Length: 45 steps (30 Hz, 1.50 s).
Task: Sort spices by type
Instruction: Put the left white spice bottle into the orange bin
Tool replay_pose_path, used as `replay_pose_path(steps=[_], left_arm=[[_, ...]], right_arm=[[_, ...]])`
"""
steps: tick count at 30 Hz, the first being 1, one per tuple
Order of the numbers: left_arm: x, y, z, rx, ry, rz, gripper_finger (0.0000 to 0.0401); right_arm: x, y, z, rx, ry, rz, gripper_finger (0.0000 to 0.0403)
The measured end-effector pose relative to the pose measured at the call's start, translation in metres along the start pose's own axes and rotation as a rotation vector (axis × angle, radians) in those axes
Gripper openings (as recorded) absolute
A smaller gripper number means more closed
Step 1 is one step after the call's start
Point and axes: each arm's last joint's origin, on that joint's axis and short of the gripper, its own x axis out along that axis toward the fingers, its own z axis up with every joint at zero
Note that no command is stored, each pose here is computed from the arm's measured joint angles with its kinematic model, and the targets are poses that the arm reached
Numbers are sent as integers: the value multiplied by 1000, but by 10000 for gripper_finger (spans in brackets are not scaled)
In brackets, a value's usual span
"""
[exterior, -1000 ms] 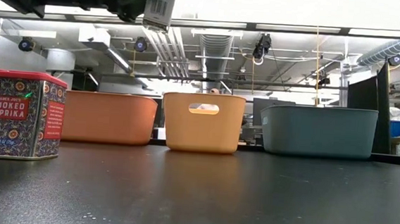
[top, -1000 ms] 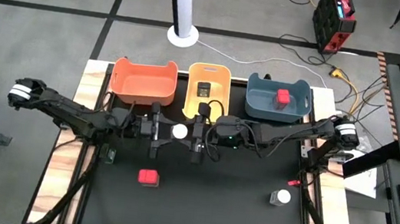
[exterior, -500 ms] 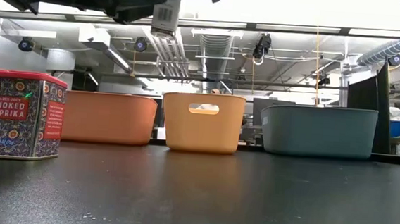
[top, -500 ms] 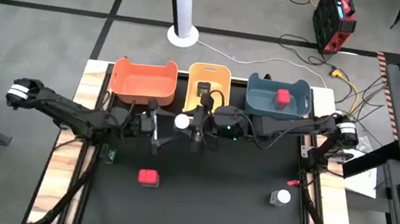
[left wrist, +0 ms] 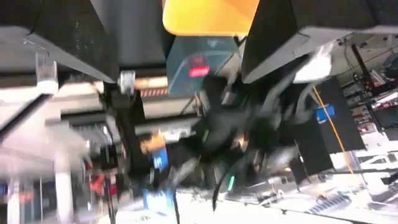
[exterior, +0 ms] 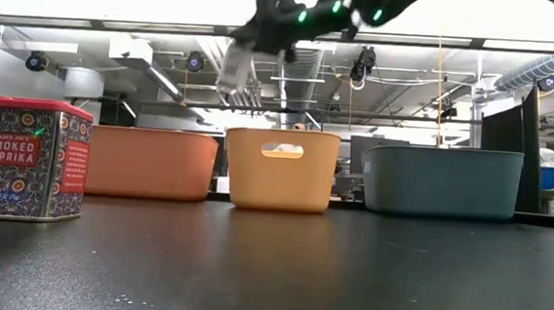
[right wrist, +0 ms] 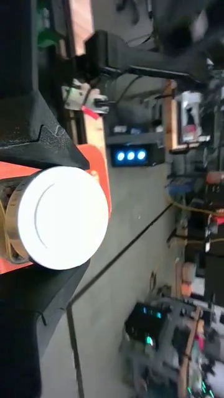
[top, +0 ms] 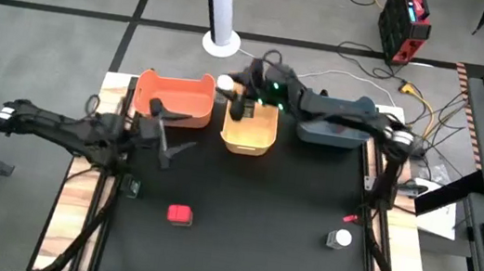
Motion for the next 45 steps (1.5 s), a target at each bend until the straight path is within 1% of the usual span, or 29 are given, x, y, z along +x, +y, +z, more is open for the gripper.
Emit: replay_pose_path(steps=[3, 9, 13, 18, 21, 25, 33, 45], left_arm=[[-9, 6, 7, -36, -35, 9, 323], [-20, 12, 12, -51, -60, 7, 323], [-21, 13, 11, -62, -50, 4, 323], [-21, 13, 9, -56, -35, 1, 323], [-21, 12, 9, -54, -31, -1, 323], [-21, 12, 9, -50, -28, -1, 323], [-21, 12, 8, -46, -22, -3, 323], [-21, 11, 6, -39, -6, -7, 323]], right_arm=[[26, -18, -12, 6, -24, 76, 197], [74, -29, -29, -47, -48, 235, 197], [95, -34, -40, -94, -26, 252, 197], [115, -36, -64, -67, 30, 260, 197], [121, -37, -73, -44, 44, 258, 197], [124, -38, -78, -16, 48, 238, 197], [131, -38, -96, -3, 85, 215, 197], [132, -37, -104, -18, 116, 215, 197]])
